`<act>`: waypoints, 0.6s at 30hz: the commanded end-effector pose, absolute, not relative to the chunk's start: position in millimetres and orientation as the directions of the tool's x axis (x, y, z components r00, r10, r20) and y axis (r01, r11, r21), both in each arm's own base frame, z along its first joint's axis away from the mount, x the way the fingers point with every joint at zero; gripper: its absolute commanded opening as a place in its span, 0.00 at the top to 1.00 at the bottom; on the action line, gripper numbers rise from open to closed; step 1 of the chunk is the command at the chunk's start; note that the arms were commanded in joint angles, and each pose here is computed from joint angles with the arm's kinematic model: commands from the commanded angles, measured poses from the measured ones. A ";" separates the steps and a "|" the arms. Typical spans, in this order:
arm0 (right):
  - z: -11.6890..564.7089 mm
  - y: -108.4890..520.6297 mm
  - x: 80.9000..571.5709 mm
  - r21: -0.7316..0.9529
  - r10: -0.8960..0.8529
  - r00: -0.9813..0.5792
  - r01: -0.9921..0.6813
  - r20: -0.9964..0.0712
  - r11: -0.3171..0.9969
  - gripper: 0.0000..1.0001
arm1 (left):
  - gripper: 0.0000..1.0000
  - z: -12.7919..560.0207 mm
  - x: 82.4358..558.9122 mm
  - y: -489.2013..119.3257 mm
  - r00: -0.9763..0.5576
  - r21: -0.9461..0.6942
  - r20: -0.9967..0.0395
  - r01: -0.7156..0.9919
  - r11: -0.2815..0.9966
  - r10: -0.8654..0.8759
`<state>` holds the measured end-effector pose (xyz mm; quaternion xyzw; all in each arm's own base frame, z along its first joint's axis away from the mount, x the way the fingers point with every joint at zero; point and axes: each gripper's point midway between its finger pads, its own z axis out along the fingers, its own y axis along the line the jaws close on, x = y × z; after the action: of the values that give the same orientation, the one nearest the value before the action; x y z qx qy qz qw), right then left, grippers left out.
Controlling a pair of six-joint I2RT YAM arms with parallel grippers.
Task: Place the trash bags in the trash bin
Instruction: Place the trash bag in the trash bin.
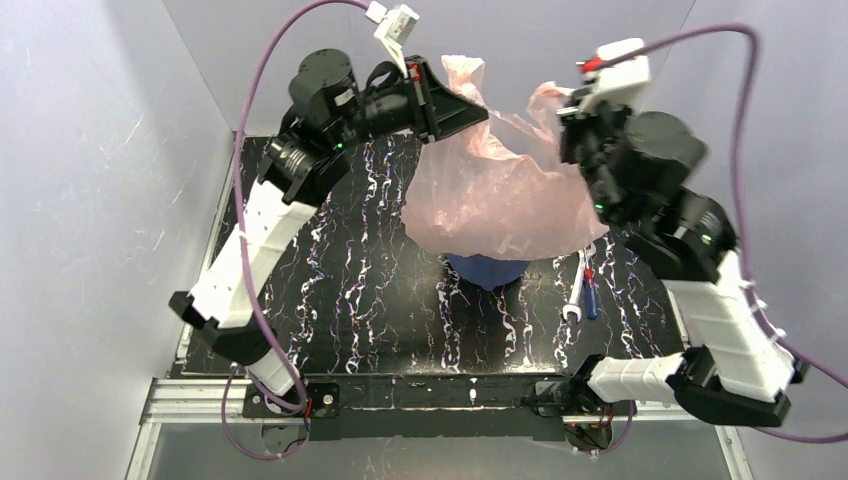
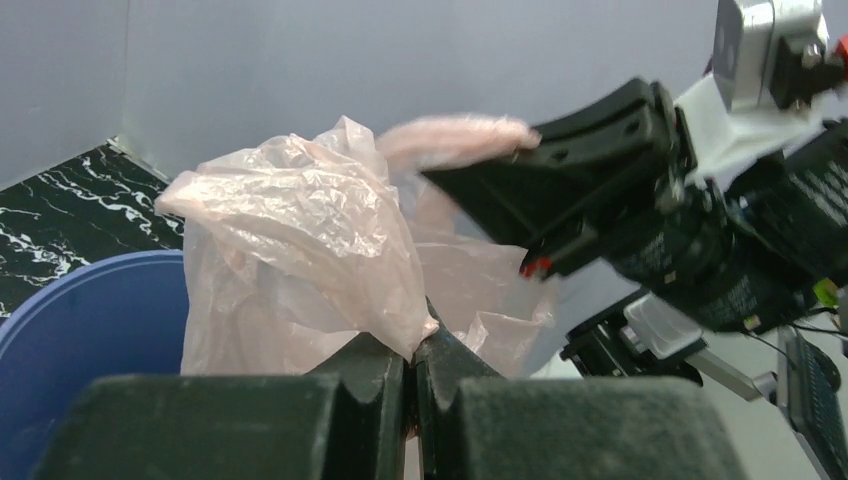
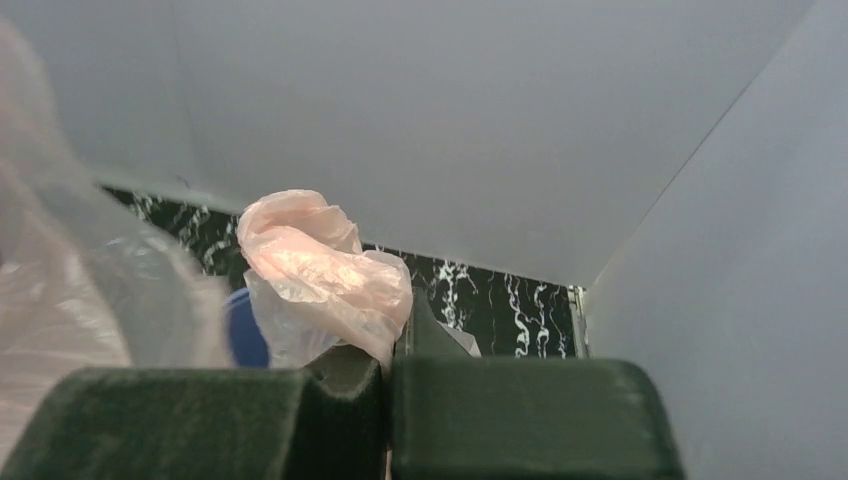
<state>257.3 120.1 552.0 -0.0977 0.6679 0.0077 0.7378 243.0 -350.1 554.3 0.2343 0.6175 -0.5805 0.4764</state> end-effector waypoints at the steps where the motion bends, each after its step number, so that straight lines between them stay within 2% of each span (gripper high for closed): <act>1: 565.0 119.2 258.7 -0.136 -0.120 0.122 -0.131 -0.985 0.982 0.99 | 1.00 585.6 234.6 -344.5 -0.376 -0.438 -0.881 0.877 0.196 -0.287; 4: 560.6 131.6 263.6 -0.172 -0.157 0.101 -0.167 -0.982 0.971 0.96 | 1.00 583.9 247.4 -339.9 -0.355 -0.440 -0.882 0.857 0.269 -0.310; 6: 552.5 148.0 260.6 -0.169 -0.159 0.060 -0.258 -0.986 0.951 0.91 | 1.00 578.5 255.9 -334.8 -0.342 -0.441 -0.884 0.836 0.327 -0.318; 8: 544.7 165.5 250.0 -0.144 -0.141 0.036 -0.378 -0.989 0.915 0.69 | 1.00 570.6 265.8 -322.0 -0.310 -0.429 -0.894 0.799 0.421 -0.322; 11: 545.4 166.8 235.0 -0.039 -0.039 0.008 -0.430 -0.999 0.902 0.58 | 1.00 561.2 283.5 -281.3 -0.237 -0.425 -0.899 0.674 0.604 -0.368; 13: 547.8 173.6 222.3 -0.005 -0.002 0.007 -0.502 -1.000 0.865 0.43 | 1.00 551.5 295.6 -257.5 -0.208 -0.438 -0.894 0.598 0.671 -0.398; 18: 551.6 174.4 205.5 0.048 0.048 -0.015 -0.561 -0.999 0.827 0.28 | 1.00 541.2 315.5 -206.1 -0.185 -0.480 -0.875 0.444 0.756 -0.447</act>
<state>225.8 168.6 540.7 -0.1867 0.6894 0.1585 0.6817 298.0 -257.1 534.9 0.0771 0.6859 -0.4113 0.5954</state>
